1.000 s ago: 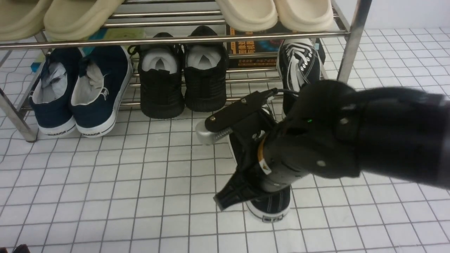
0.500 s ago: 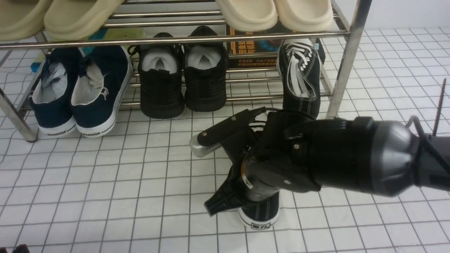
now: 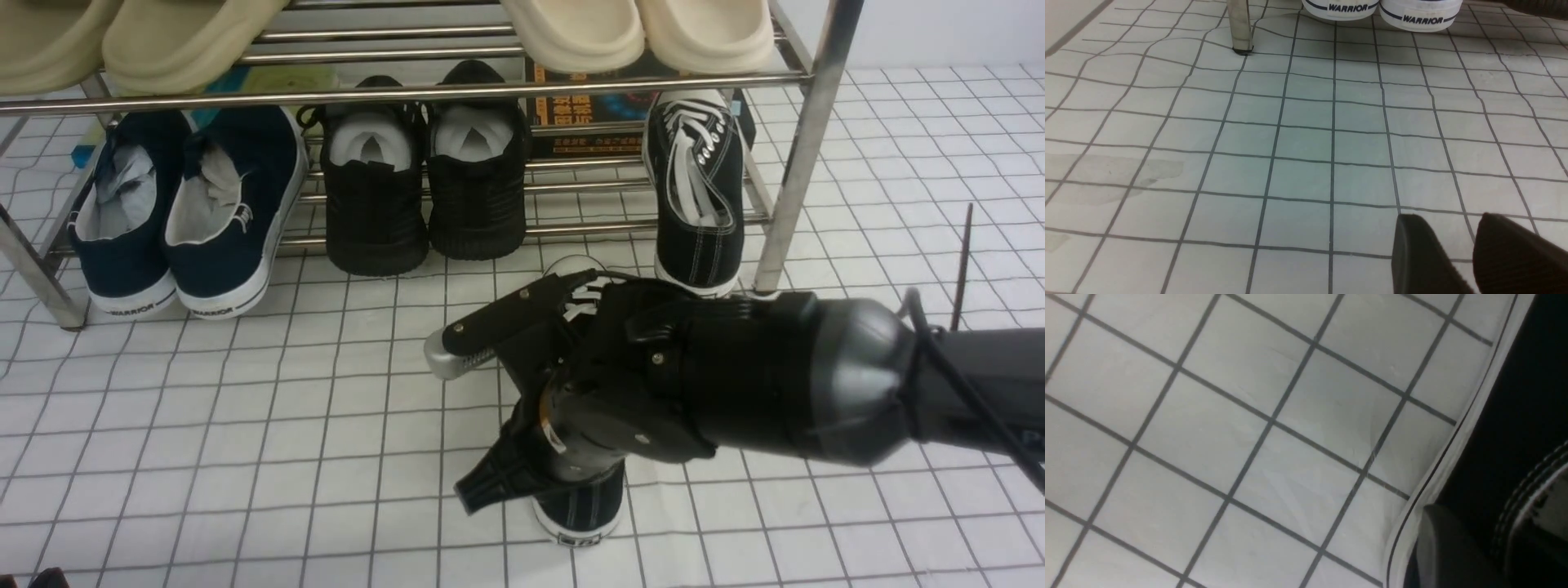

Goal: Take the shoes off the shelf with your hand from the white checkered tablecloth.

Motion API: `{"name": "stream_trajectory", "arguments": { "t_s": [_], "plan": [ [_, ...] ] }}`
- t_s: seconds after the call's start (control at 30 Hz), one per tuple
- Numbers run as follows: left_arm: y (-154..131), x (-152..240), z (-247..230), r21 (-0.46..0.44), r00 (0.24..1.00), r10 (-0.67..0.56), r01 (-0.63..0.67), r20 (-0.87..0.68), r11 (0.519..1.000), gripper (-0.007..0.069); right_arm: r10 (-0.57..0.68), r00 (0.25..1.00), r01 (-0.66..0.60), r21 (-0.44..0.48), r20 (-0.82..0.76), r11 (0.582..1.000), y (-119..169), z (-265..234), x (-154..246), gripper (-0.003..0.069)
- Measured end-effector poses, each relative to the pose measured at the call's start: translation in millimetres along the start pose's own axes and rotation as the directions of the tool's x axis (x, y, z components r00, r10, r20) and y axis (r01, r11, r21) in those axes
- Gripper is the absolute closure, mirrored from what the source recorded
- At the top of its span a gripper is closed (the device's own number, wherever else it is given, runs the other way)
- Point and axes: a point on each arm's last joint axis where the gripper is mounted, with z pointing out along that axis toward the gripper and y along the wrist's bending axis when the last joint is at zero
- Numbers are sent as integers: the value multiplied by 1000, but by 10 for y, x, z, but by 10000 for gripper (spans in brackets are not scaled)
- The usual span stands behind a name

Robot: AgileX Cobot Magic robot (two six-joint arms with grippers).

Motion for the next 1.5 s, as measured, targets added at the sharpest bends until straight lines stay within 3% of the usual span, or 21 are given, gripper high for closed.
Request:
{"name": "stream_trajectory", "arguments": {
  "t_s": [0.13, 0.3, 0.5, 0.67, 0.83, 1.0, 1.5],
  "plan": [
    [0, 0, 0, 0, 1000, 0, 0, 0, 1000, 385, -7, 1000, 7, 8, 6, 1000, -16, -97, -24, 304],
    [5, -1, 0, -6, 1000, 15, -15, 1, 1000, 385, -74, 997, 73, 59, 15, 996, -52, -422, -194, 225],
    [17, -2, 0, -19, 999, 47, -47, 1, 999, 385, -87, 992, 77, 113, 87, 991, -188, -776, -529, 227],
    [22, -2, 0, -24, 998, 60, -60, 0, 998, 385, -30, 983, -1, 167, 181, 986, -573, -904, -813, 228],
    [23, -1, 0, -26, 998, 64, -64, 0, 998, 385, 69, 960, -126, 198, 271, 972, -1152, -904, -997, 228],
    [24, -1, 0, -26, 998, 66, -66, 0, 997, 385, 130, 947, -193, 197, 295, 961, -1459, -742, -1057, 228],
    [25, -2, 0, -27, 998, 68, -68, 0, 997, 385, 99, 975, -142, 220, 198, 965, -1557, 188, -983, 249]
  ]
}}
